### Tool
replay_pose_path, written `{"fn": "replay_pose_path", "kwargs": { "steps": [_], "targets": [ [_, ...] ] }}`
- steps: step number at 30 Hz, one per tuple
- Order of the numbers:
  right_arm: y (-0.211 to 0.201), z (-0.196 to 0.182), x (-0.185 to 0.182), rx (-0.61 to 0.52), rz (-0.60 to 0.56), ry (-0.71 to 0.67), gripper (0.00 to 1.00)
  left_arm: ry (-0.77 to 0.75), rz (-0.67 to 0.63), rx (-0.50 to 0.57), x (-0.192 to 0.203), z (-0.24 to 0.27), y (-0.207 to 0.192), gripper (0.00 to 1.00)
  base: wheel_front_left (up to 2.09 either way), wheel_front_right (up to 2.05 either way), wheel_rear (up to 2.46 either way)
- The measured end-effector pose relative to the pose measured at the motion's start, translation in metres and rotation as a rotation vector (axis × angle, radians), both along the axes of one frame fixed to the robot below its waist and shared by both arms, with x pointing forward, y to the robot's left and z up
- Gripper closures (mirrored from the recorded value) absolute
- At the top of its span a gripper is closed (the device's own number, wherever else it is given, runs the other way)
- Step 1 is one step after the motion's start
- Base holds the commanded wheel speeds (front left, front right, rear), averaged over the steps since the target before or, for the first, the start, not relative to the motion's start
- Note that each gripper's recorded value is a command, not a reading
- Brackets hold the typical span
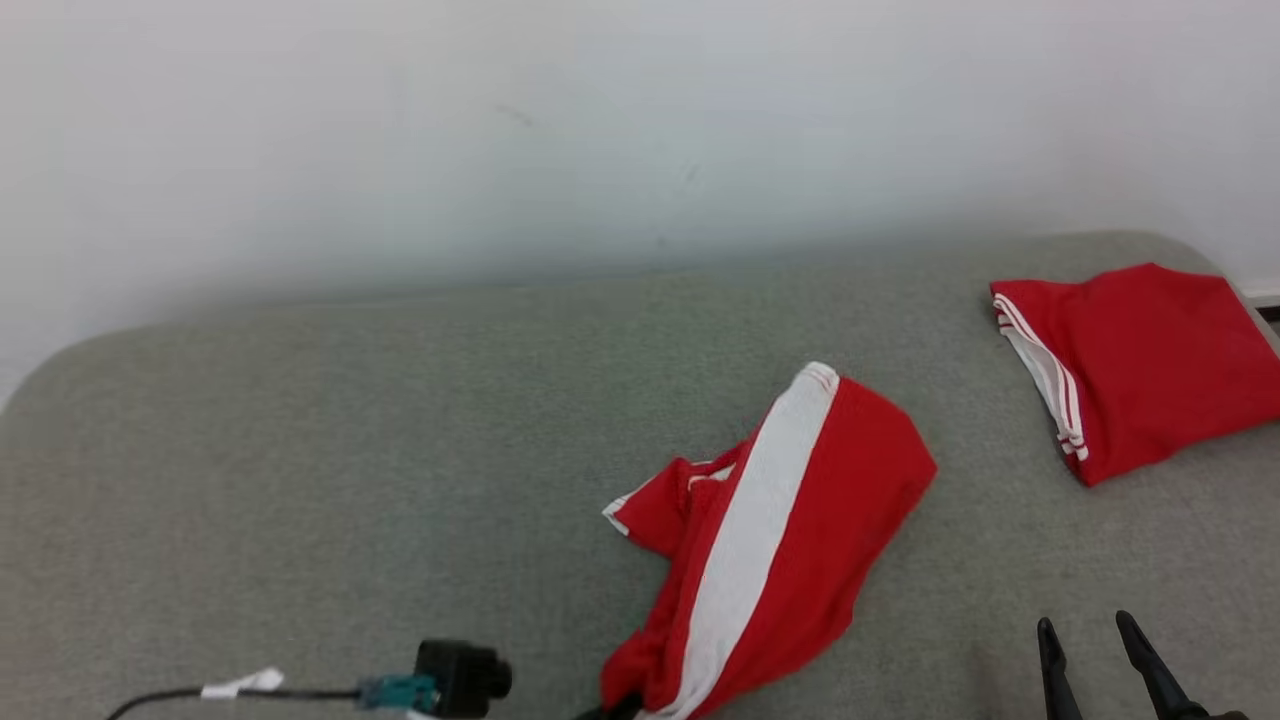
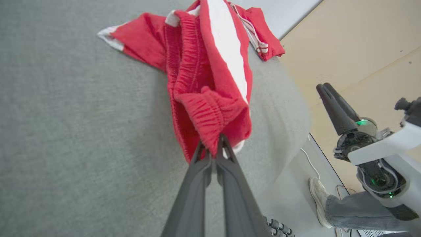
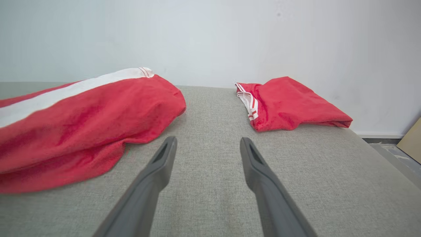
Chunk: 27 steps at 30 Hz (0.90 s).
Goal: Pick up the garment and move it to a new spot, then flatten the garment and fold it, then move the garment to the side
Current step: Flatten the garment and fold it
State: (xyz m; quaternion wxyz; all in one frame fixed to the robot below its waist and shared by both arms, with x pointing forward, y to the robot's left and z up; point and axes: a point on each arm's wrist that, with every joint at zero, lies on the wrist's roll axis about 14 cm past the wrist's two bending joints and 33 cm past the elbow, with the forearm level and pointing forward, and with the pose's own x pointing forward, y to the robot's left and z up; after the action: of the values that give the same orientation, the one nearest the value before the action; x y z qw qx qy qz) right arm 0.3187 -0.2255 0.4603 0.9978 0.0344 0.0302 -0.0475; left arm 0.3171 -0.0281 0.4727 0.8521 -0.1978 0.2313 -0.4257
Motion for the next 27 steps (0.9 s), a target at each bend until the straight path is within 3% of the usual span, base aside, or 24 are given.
{"fn": "replay_pose_path", "kwargs": {
  "steps": [6,9,13,18,19,22,27],
  "targets": [
    [0.012,0.001,0.003,-0.001,0.042,-0.005,0.0,0.142,0.213,0.057,-0.019,-0.047,0.057,1.0,0.0,0.0,0.0],
    [0.018,0.002,0.005,-0.001,0.062,-0.01,0.0,0.15,0.324,0.126,-0.012,-0.065,0.095,1.0,0.0,0.0,0.0],
    [0.025,0.001,0.006,0.001,0.085,-0.007,0.0,0.152,0.439,0.138,-0.001,-0.072,0.13,1.0,0.0,0.0,0.0],
    [0.028,0.0,0.007,0.003,0.096,-0.005,0.0,0.127,0.504,0.155,0.012,-0.073,0.154,1.0,0.0,0.0,0.0],
    [0.028,0.0,0.007,0.002,0.096,-0.005,0.0,0.125,0.509,0.157,0.013,-0.073,0.156,0.94,0.0,0.0,0.0],
    [0.026,0.0,0.007,0.003,0.09,-0.004,0.0,0.107,0.517,0.178,0.017,-0.074,0.161,0.0,0.0,0.0,0.0],
    [0.021,0.0,0.003,0.003,0.073,-0.005,0.0,0.092,0.533,0.238,0.016,-0.078,0.174,0.0,0.0,0.0,0.0]
  ]
}}
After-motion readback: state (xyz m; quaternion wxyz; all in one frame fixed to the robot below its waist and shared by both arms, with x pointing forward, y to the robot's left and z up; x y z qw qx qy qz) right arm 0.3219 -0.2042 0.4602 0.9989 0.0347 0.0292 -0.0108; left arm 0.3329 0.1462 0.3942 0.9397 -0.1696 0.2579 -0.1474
